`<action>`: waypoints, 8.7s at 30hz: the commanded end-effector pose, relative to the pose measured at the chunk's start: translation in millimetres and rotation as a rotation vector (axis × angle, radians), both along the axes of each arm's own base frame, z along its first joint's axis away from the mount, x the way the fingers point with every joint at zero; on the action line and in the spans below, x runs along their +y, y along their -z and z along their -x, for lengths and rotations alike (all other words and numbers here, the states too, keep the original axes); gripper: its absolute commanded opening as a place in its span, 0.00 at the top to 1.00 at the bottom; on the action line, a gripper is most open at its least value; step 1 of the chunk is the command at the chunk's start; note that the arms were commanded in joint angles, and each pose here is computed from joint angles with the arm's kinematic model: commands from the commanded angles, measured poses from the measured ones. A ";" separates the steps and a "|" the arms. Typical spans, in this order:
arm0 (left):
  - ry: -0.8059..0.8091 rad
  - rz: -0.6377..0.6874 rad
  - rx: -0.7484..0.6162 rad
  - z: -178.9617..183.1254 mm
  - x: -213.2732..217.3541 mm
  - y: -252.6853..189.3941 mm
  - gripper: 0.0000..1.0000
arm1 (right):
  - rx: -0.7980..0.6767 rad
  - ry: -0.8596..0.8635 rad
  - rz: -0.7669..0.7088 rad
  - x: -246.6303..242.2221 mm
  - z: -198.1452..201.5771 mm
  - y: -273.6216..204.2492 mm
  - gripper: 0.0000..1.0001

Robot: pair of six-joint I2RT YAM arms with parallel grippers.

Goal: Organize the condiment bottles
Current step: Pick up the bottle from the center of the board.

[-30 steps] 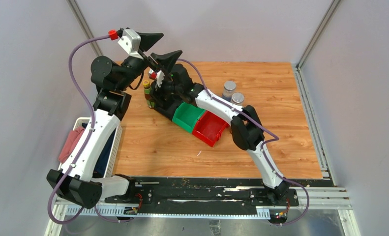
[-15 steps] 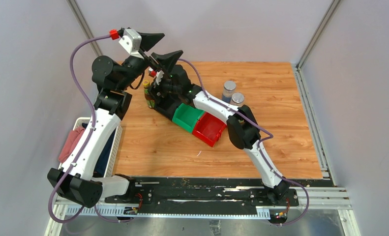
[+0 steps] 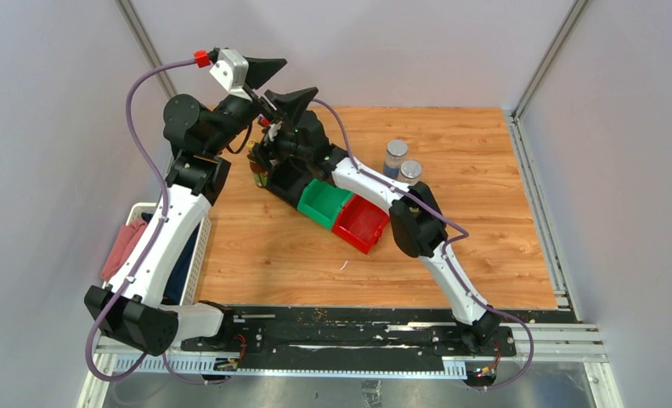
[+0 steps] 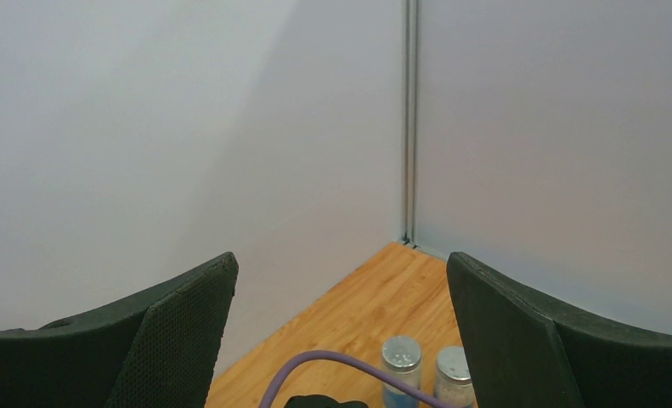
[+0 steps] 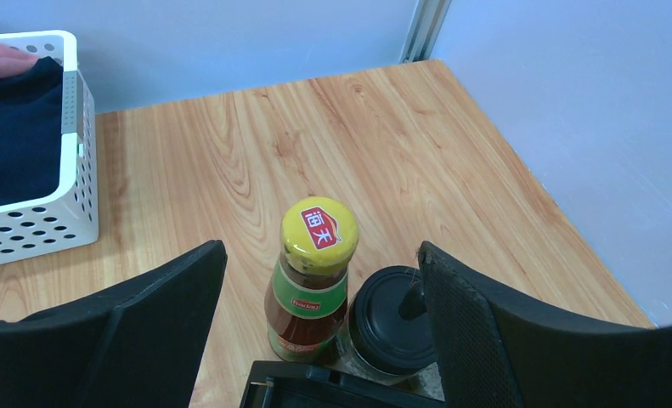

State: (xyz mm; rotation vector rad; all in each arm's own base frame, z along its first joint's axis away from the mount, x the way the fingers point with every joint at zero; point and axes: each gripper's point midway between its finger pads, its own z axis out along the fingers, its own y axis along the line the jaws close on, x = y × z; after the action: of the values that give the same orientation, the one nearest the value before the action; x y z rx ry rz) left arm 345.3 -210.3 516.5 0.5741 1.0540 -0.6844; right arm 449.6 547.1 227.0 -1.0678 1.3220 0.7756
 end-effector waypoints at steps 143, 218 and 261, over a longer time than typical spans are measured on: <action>0.052 -0.020 0.007 -3.4 -16.1 8.0 0.00 | 0.161 -0.081 -0.113 25.8 -11.8 26.8 1.00; -0.101 -0.114 -0.078 23.5 13.0 -34.8 0.00 | -0.023 -0.201 -0.217 30.5 31.9 -86.3 1.00; -0.126 -0.128 -0.108 42.7 16.1 -47.0 0.00 | -0.173 -0.228 -0.304 16.3 52.2 -169.3 1.00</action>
State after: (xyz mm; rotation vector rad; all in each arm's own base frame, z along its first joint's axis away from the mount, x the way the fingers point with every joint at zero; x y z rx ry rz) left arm 315.4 -196.8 548.4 0.6438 1.0679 -0.4833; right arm 429.1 576.2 253.8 -1.0910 1.2459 1.0151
